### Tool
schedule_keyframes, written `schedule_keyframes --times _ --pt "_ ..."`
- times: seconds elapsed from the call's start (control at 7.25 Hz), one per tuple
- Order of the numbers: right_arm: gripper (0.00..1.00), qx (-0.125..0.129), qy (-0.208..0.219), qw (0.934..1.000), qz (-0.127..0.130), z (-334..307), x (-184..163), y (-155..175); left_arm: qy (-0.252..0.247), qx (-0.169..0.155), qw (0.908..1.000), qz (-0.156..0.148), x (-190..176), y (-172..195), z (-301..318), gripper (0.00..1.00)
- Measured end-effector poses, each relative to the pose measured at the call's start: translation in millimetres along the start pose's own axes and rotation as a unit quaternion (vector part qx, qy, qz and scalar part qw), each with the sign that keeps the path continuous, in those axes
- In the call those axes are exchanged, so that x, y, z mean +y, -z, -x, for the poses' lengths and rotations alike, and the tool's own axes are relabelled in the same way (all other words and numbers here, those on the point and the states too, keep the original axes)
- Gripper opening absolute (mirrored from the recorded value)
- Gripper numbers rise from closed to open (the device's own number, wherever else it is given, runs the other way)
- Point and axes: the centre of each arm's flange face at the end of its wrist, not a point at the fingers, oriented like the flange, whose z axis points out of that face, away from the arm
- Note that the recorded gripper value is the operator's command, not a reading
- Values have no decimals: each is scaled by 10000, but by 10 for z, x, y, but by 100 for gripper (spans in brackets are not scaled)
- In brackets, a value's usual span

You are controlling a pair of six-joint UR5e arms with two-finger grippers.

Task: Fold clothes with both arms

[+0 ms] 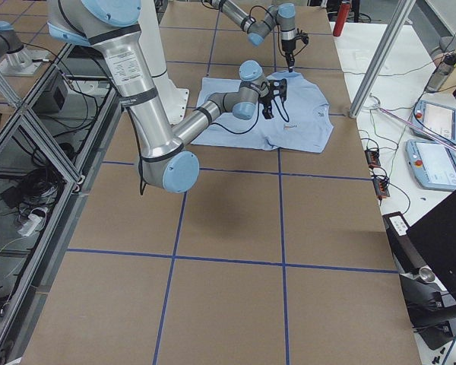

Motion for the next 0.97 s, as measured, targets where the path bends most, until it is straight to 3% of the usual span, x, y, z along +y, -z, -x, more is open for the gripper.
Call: schedule_keyframes --times 0.28,0.41,0.55,0.97 --pt "100 6 0 10000 5 -4 4 -9 339 57 9993 156 131 -134 -662 0" --pt "100 6 0 10000 7 -5 5 -11 398 41 9990 201 154 -214 -817 71" --pt "100 6 0 10000 7 -6 5 -12 392 63 9989 229 194 -240 -921 85" --pt "100 108 -24 9999 38 -45 32 -34 337 523 9975 343 660 63 -1249 85"
